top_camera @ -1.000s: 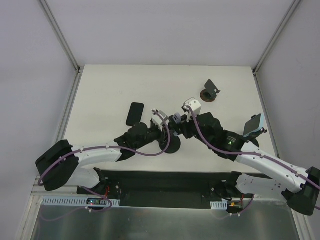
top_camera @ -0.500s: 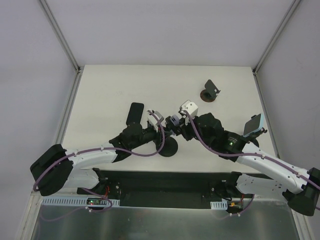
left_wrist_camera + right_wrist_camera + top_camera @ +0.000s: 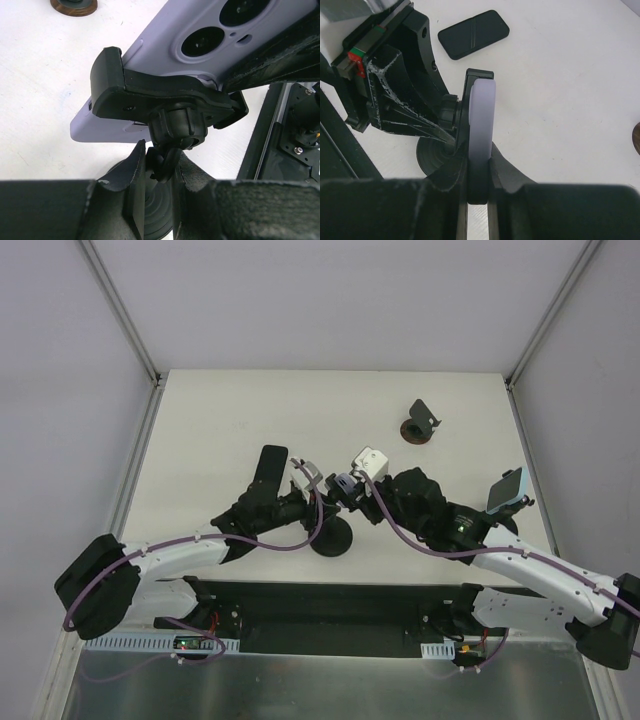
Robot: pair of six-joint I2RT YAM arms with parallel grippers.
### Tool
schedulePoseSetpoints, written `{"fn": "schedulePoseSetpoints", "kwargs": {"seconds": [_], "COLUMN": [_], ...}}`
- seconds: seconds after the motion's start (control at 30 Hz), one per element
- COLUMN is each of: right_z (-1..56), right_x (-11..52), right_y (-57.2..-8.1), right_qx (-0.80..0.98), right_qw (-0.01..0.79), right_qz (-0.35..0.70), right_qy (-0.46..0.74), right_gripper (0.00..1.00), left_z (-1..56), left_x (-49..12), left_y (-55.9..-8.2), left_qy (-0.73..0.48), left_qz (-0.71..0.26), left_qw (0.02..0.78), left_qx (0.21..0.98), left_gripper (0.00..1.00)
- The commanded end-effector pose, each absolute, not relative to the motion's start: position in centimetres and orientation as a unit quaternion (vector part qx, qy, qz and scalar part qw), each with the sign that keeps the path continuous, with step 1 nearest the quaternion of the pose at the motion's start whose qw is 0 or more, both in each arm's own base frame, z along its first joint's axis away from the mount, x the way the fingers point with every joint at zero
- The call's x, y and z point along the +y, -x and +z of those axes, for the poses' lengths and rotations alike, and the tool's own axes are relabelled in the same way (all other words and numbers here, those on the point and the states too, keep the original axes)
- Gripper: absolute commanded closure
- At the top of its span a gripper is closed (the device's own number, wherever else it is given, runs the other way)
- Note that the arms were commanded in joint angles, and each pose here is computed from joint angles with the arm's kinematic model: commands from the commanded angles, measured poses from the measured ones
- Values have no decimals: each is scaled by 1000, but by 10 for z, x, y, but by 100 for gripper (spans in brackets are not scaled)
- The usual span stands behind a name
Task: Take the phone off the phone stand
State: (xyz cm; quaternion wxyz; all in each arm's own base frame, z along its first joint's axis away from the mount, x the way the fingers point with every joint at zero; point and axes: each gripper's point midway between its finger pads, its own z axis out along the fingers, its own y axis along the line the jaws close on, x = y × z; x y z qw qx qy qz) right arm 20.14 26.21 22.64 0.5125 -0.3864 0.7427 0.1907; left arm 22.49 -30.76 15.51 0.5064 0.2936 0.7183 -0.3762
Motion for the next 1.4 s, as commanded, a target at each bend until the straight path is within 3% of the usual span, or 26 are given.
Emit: {"fn": "schedulePoseSetpoints", "kwargs": {"seconds": [0.0, 0.43, 0.7, 0.93, 1.37], "right_z": [199, 189, 225, 245, 295], "right_x": [224, 224, 252, 240, 245], "right_y": [-181, -170, -181, -207, -215], "right_qx": [754, 754, 775, 793, 769], "right_qw": [449, 413, 476, 521, 571], "right_qz": [122, 104, 185, 154, 212], "right_qy": [463, 500, 372, 276, 193], "right_gripper": [99, 99, 99, 99, 99], "left_z": [133, 142, 137, 130, 97], "left_x": [-232, -220, -259, -260, -270], "left_y": [-286, -292, -260, -246, -236], "left_qy": [-152, -148, -200, -180, -169], "left_qz": [-250, -258, -301, -312, -303], "left_qw": [544, 538, 529, 529, 506], "left_qx": [787, 789, 768, 768, 790], "left_gripper": [100, 100, 100, 100, 100]}}
